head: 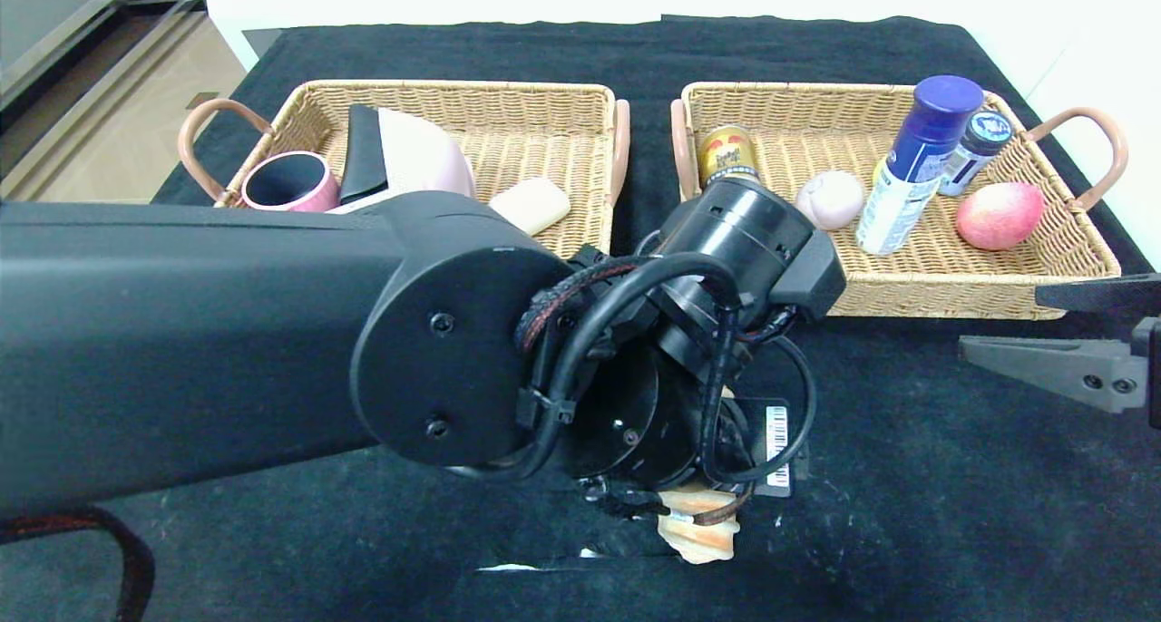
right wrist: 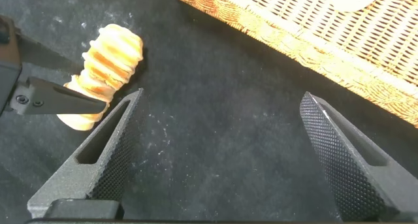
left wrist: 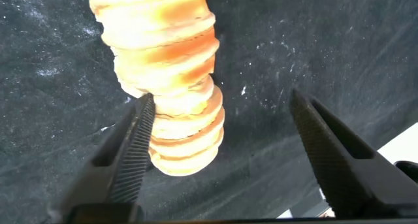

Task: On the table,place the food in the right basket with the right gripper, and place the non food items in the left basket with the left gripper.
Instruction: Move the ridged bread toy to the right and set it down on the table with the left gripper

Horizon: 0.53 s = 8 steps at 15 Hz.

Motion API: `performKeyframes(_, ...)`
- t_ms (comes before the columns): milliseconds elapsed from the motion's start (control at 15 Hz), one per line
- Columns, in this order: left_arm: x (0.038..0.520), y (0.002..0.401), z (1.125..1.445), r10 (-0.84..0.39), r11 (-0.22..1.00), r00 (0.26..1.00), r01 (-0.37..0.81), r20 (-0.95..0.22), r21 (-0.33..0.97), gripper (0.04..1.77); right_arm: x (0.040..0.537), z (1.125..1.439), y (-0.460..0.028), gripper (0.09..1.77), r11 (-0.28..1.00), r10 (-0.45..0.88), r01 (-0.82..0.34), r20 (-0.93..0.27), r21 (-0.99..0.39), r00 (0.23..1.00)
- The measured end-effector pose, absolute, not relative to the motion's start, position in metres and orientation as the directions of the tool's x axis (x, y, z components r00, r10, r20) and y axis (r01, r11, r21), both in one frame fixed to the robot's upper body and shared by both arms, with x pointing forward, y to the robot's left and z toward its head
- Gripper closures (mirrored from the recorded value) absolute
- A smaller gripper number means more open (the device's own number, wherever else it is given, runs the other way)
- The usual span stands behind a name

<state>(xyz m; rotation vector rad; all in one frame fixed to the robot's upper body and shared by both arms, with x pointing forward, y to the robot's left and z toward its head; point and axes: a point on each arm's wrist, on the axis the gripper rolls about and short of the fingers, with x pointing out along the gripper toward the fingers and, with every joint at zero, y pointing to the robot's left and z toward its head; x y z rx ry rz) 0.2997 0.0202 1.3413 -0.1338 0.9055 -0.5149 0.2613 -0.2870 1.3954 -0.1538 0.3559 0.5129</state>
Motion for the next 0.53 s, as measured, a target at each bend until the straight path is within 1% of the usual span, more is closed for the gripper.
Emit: performKeyframes(533,0.2980,0.0225,1.3457,-0.483,0.869,0.512,0.376,-0.710,-0.321,0.16,0.2608,1.3955,-0.2869,0.15,0.861,0.453,-0.506,-0.369,-0.056,0.812)
